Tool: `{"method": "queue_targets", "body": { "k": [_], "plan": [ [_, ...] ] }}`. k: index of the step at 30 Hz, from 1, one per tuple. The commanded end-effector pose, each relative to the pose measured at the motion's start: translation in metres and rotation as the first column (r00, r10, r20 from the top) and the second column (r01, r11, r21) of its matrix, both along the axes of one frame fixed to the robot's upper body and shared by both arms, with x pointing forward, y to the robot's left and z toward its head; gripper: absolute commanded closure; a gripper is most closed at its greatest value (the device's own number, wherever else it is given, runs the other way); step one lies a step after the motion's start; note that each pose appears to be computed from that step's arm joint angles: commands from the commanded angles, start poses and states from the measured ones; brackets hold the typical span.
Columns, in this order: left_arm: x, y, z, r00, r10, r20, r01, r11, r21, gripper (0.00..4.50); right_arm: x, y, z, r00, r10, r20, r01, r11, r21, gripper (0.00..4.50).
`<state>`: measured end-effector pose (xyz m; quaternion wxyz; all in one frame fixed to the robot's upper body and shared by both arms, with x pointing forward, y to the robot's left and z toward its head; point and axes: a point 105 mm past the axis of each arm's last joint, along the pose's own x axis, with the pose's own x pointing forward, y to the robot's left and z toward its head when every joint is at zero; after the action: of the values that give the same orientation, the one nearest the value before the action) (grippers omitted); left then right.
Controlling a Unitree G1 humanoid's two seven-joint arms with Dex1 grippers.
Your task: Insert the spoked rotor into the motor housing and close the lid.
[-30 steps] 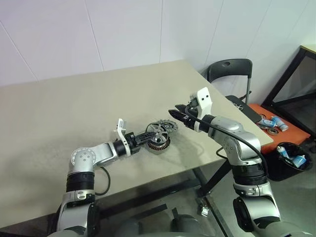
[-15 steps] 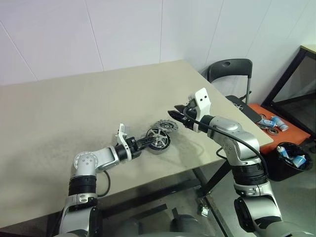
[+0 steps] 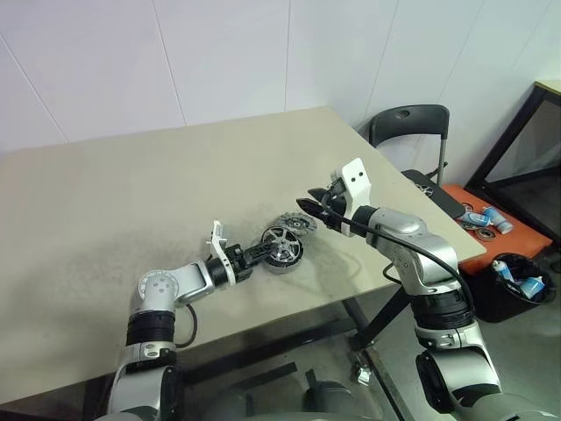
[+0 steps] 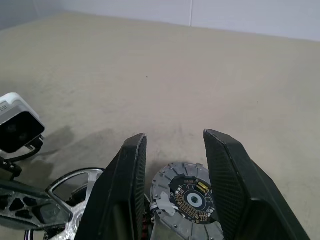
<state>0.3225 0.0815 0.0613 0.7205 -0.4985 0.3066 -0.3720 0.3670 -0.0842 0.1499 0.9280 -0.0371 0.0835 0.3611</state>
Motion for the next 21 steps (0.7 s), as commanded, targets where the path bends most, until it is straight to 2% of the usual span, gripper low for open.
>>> {"method": "queue_targets", "body": {
  "k": [1, 6, 11, 21],
  "plan": [
    [0.003, -0.006, 0.019, 0.999, -0.023, 0.047, 0.026, 0.996, -0.08, 4.05, 0.0, 0.001, 0.012, 0.998, 0.008, 0.055, -0.008, 1.0, 0.0, 2.59],
    [0.004, -0.002, 0.018, 0.999, -0.007, 0.033, 0.011, 0.994, -0.107, 4.05, 0.0, 0.003, 0.01, 0.998, 0.015, 0.054, -0.014, 1.0, -0.009, 2.59],
    [0.006, 0.001, 0.003, 1.0, 0.016, -0.007, -0.016, 0.997, -0.081, 4.05, 0.001, 0.004, 0.01, 0.998, 0.019, 0.057, -0.018, 1.0, -0.018, 2.59],
    [0.0, -0.017, -0.001, 0.999, -0.03, -0.02, 0.028, 0.995, -0.094, 4.05, -0.001, 0.005, 0.007, 0.998, 0.025, 0.06, -0.023, 0.999, -0.036, 2.59]
  ]
}}
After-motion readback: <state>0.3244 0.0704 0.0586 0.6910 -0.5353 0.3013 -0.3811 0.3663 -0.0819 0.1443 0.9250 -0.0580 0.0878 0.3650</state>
